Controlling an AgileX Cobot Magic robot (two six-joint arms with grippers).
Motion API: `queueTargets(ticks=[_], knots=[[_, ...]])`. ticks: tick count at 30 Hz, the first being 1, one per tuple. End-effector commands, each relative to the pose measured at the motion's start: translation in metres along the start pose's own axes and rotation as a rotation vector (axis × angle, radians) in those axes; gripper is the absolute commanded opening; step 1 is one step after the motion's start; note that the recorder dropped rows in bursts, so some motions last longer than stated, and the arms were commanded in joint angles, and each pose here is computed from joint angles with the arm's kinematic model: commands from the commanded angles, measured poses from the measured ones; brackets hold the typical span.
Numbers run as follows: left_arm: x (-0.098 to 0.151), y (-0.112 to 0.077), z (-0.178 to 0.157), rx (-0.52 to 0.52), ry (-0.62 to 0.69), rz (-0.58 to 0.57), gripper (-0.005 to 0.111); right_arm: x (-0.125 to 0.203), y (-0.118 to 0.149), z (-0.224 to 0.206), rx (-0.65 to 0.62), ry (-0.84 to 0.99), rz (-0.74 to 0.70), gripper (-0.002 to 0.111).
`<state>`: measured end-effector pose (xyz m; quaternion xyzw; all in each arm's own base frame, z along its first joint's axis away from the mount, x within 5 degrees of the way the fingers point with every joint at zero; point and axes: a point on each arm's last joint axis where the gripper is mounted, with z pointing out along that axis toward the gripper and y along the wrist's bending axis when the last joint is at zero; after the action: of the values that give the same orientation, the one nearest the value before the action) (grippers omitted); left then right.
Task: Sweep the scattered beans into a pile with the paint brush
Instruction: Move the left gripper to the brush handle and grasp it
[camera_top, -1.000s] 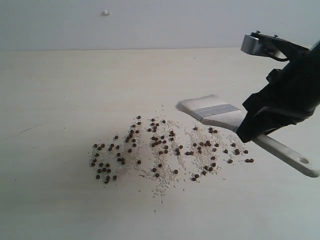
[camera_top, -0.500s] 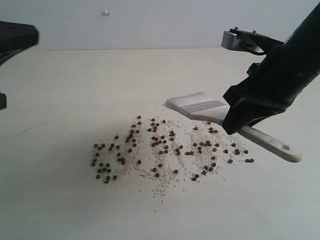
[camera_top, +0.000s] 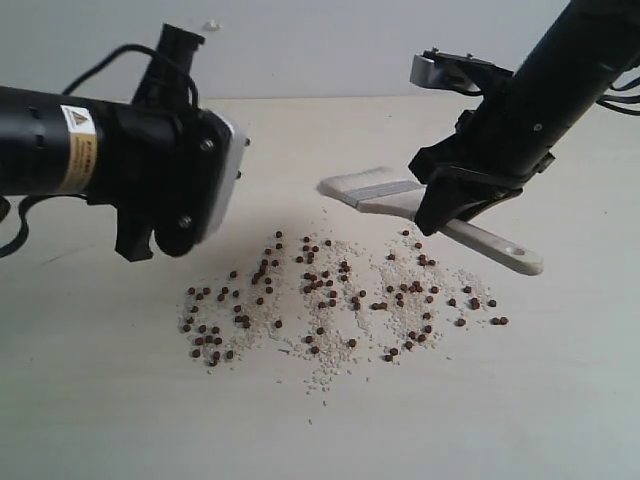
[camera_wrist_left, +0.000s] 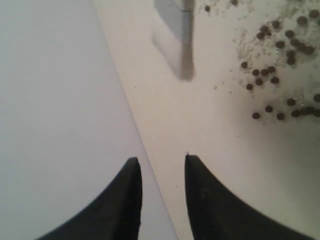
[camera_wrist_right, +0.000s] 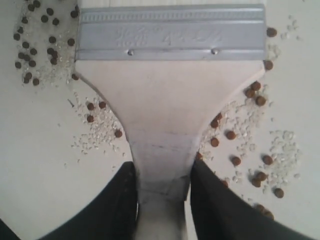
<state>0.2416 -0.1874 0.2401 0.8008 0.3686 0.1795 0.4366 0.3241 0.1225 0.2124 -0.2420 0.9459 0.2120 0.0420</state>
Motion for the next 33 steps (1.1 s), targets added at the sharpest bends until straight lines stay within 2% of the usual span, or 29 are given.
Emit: queueTargets(ticks=[1,5,7,11,15,21,33], knots=[[-0.012,-0.011,0.017,0.054,-0.012,0.095,0.03,-0.014,-0.003,0.004,-0.006,-0.007,-0.026,0.0],[-0.012,-0.02,0.033,0.104,-0.008,0.12,0.031,-0.017,-0.004,0.009,-0.028,-0.004,-0.027,0.0],[-0.012,-0.023,0.04,0.121,-0.012,0.114,0.037,-0.018,-0.004,0.01,-0.045,-0.008,-0.02,0.0],[-0.012,-0.015,0.047,0.106,-0.016,0.087,0.047,-0.02,0.0,0.01,-0.081,-0.03,-0.026,0.0],[-0.014,-0.001,0.049,0.071,-0.042,0.05,0.047,-0.022,0.002,0.01,-0.106,-0.05,-0.021,0.0],[-0.014,0.001,0.06,0.071,-0.039,-0.049,0.047,-0.025,0.006,0.009,-0.146,-0.084,-0.029,0.0],[-0.014,0.005,0.085,0.081,-0.056,-0.071,0.047,-0.026,0.008,0.009,-0.167,-0.096,-0.036,0.0]])
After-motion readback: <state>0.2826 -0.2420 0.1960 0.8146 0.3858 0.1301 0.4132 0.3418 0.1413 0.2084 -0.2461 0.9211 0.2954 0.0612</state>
